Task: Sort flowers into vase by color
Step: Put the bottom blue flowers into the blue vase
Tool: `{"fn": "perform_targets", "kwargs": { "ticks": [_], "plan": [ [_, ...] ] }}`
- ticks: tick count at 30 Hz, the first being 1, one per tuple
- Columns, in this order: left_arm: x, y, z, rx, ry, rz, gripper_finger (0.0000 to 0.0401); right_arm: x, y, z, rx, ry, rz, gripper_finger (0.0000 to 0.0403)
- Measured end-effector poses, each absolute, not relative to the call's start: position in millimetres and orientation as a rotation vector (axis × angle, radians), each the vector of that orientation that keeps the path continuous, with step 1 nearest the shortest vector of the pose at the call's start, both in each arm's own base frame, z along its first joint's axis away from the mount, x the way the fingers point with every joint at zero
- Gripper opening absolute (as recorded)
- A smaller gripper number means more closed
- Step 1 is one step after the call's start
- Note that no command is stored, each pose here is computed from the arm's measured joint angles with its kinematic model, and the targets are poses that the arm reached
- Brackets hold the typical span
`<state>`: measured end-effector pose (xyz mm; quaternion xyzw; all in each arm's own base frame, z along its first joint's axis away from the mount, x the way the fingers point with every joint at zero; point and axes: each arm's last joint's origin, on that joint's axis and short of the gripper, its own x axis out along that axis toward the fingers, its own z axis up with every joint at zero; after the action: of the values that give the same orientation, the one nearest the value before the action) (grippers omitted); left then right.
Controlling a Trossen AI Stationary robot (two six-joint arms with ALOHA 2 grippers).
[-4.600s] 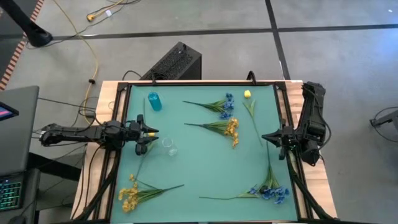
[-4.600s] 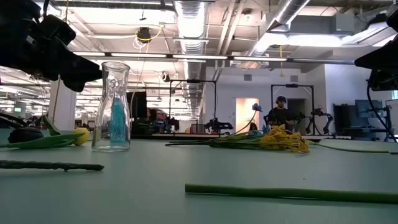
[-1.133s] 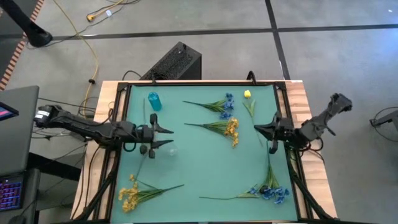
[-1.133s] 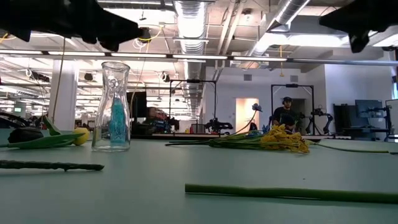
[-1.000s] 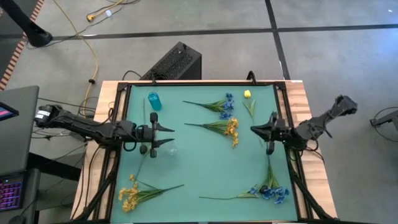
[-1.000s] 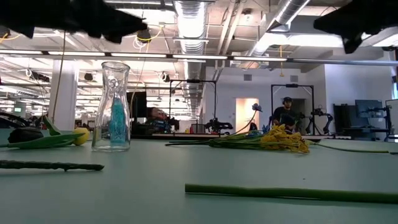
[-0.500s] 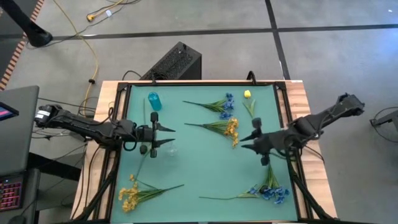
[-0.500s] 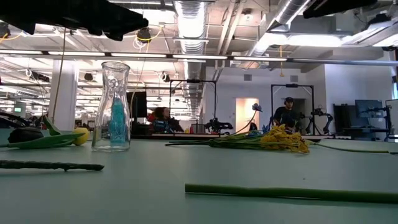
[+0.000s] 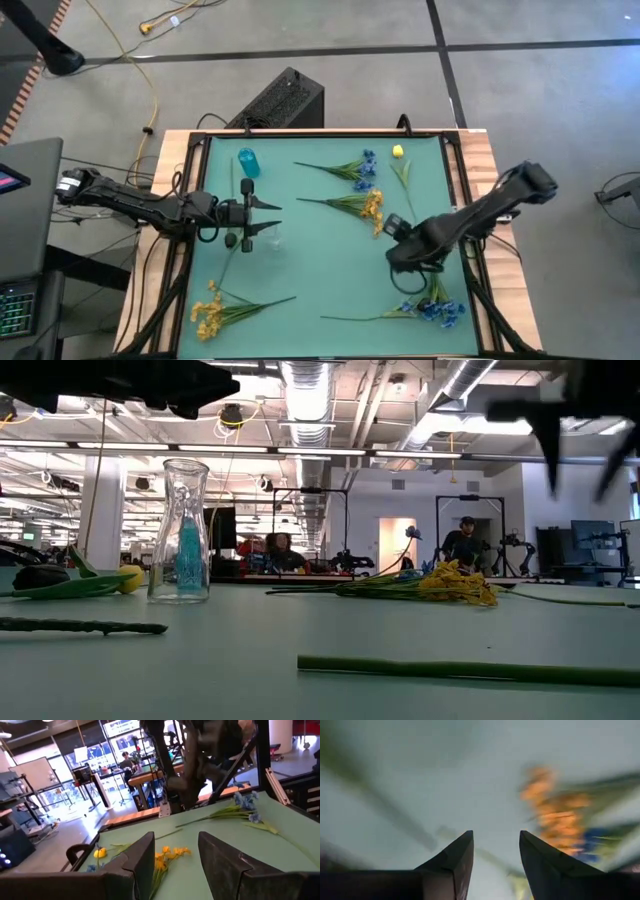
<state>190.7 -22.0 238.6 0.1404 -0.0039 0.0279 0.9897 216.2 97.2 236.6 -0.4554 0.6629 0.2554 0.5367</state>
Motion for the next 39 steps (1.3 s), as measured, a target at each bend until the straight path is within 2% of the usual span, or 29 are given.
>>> {"fn": "perform_targets", "kwargs": {
  "ticks": [4, 13, 21, 29, 34, 39],
  "plan": [
    [190.7, -21.9, 239.2, 0.306, -0.014, 0.058, 0.0141, 221.4, 101.8, 215.0, -1.153, 1.730, 0.725, 0.0202],
    [190.7, -21.9, 237.2, 0.310, 0.007, 0.054, 0.0141, 212.0, 114.6, 183.3, -1.095, 1.846, 0.891, 0.0203],
    [190.7, -21.9, 235.9, 0.298, 0.022, 0.052, 0.0141, 192.8, 133.4, 174.5, -1.011, 1.724, 0.955, 0.0203],
    [190.7, -21.9, 235.9, 0.296, 0.021, 0.052, 0.0141, 168.0, 141.7, 156.8, -1.104, 1.720, 1.019, 0.0203],
    [190.7, -21.9, 236.0, 0.295, 0.021, 0.053, 0.0141, 164.4, 144.6, 144.6, -1.194, 1.637, 0.983, 0.0203],
    [190.7, -21.9, 236.0, 0.295, 0.020, 0.052, 0.0141, 156.2, 141.4, 136.7, -1.207, 1.662, 0.996, 0.0199]
  ]
}}
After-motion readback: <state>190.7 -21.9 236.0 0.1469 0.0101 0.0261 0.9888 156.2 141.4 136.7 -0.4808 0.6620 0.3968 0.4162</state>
